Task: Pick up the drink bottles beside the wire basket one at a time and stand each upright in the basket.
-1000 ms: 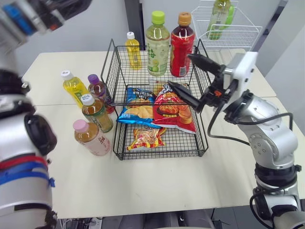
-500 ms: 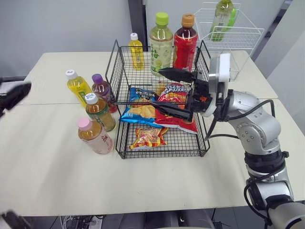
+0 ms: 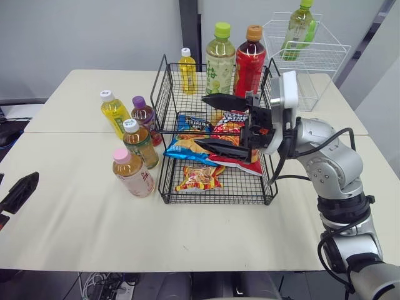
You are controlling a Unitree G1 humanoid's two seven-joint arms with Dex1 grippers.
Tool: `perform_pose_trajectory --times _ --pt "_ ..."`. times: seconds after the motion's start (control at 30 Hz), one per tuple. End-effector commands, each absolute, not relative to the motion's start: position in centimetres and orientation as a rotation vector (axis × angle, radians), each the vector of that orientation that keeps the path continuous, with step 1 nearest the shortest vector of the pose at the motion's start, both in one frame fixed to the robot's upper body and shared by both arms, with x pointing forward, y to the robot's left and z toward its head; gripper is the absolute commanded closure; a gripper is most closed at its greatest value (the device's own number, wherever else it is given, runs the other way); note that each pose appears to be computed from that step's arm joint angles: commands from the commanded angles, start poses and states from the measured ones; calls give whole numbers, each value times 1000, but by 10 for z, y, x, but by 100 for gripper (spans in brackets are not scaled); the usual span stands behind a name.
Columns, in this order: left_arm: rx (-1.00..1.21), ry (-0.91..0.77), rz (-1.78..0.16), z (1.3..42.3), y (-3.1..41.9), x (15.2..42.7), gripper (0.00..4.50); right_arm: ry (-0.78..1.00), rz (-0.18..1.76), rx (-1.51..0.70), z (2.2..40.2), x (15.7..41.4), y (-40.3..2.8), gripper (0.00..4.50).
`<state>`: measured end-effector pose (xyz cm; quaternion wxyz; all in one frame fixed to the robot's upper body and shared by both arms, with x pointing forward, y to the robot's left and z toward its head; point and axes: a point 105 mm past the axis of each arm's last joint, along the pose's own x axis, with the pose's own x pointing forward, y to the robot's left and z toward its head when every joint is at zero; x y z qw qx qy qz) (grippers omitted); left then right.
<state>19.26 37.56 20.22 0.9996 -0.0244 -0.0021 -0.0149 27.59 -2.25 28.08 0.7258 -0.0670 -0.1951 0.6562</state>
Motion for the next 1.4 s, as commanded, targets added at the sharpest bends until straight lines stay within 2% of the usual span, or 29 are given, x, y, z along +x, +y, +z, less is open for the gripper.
perform_pose_trajectory --times 0.03,0.2,0.43,0.57,0.8,1.13,1.4 --pt "12 -59 -72 223 364 202 3 -493 1435 -166 292 271 -23 0" --pt "49 -85 -100 234 355 224 3 -504 1396 -173 294 274 -25 0" --pt "88 -153 -140 256 336 289 3 -535 1298 -196 299 279 -31 0" --pt "111 -136 -136 255 331 327 3 -551 1247 -204 302 280 -33 0" --pt "141 -135 -124 255 323 374 3 -557 1187 -225 303 279 -37 0" --pt "139 -132 -92 256 317 420 3 -568 1132 -246 306 276 -41 0" --pt "130 -122 -75 252 311 439 3 -573 1106 -262 308 274 -43 0"
